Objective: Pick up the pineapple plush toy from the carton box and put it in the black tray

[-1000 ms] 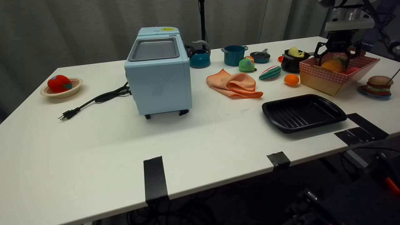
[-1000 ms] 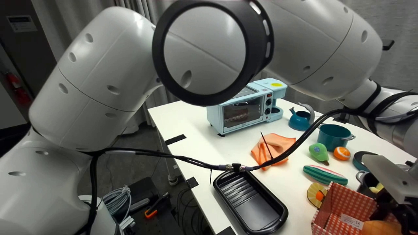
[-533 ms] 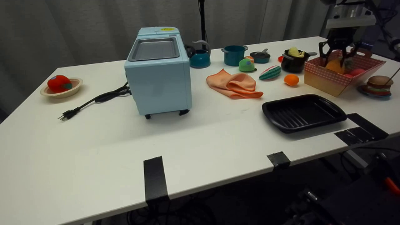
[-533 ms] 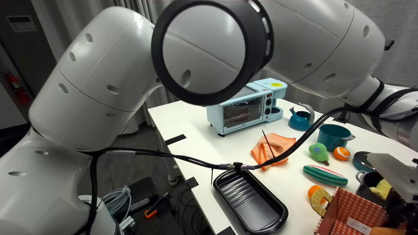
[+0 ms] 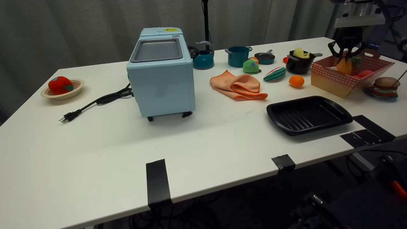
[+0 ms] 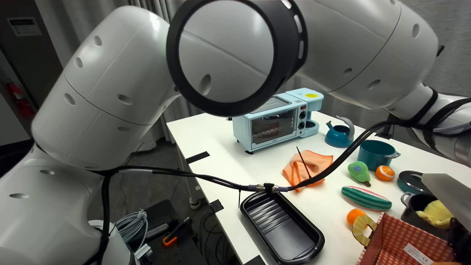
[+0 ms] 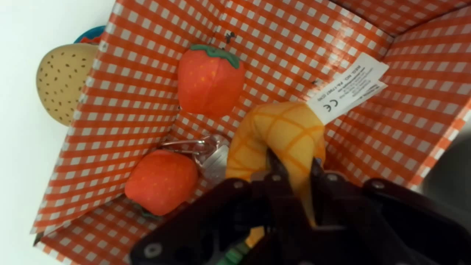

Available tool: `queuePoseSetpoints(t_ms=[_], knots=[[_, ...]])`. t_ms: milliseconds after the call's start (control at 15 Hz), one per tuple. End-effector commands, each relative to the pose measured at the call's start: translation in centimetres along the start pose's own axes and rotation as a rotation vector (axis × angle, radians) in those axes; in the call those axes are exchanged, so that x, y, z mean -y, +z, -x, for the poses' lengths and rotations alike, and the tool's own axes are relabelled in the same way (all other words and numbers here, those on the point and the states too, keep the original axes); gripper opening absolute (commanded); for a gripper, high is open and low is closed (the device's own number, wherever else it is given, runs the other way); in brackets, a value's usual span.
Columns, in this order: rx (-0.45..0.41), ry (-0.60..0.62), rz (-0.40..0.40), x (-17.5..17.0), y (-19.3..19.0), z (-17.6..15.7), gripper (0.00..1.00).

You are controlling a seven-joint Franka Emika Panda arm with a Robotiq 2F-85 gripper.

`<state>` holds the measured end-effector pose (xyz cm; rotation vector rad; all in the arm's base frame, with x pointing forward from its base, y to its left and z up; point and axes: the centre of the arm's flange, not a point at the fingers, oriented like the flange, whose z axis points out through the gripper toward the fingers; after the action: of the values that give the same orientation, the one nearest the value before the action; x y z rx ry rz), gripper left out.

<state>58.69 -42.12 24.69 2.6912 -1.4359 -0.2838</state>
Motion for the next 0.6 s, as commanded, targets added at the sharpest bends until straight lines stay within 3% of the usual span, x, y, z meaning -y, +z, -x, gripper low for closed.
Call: queuePoseSetpoints(t_ms=[0, 533], knots=[[-0.056, 0.004, -0.045, -1.3, -4.2, 1.6, 0.03], [-0.226, -0.051, -0.226, -4.2, -17.4, 6.3, 0.04]])
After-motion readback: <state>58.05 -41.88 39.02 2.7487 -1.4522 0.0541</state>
